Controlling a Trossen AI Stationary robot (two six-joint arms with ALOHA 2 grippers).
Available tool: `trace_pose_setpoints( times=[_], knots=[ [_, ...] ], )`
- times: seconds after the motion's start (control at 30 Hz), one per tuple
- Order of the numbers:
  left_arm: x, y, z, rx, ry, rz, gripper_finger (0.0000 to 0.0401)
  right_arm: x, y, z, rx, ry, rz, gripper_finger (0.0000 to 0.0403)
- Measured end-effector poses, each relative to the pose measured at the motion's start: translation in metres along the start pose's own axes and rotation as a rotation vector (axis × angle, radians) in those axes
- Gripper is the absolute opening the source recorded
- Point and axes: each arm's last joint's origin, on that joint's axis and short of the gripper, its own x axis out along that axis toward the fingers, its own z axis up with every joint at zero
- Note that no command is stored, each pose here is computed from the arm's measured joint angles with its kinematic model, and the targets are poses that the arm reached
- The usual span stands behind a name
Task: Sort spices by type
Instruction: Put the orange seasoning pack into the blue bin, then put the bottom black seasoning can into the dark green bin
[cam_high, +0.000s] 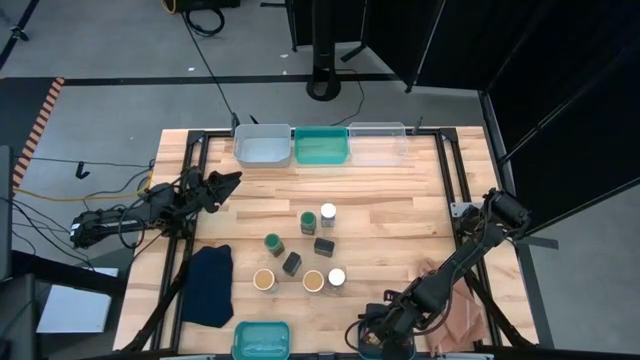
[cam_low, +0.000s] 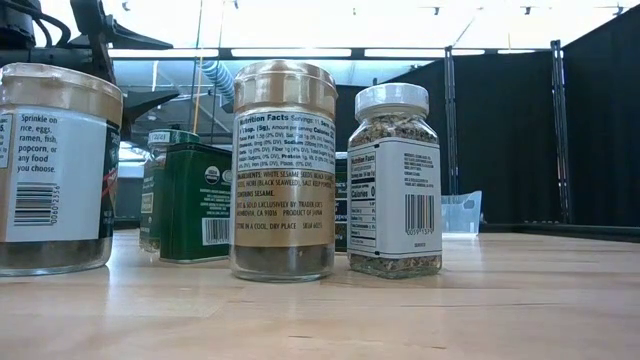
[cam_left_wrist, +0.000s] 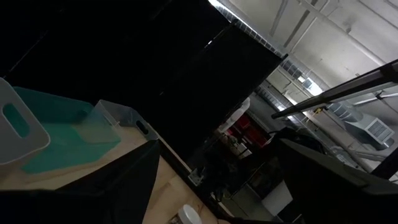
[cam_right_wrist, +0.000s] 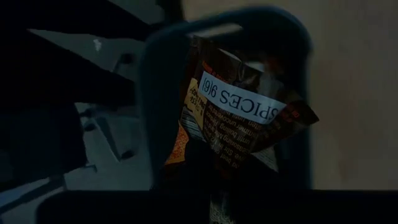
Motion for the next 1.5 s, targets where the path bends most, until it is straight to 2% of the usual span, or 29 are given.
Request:
trace_pose_setpoints(
  times=[0.47, 0.97, 1.23, 1.5],
  knots=[
    [0.000, 0.000, 0.000, 0.005, -0.001, 0.002, 0.0329, 0.000, 0.003, 0.002, -0.044, -0.017, 0.027, 0.0072],
    [0.000, 0.000, 0.000, 0.005, -0.001, 0.000, 0.0329, -0.001, 0.002, 0.006, -0.036, -0.036, 0.032, 0.0145],
    [0.000, -0.006, 0.002, -0.022, 0.042, -0.122, 0.0329, -0.004, -0.008, 0.020, -0.005, -0.053, 0.028, 0.0173],
    [0.002, -0.026, 0.020, 0.024, 0.068, -0.165, 0.0329, -0.012, -0.013, 0.024, -0.034, -0.025, 0.033, 0.0183]
  ],
)
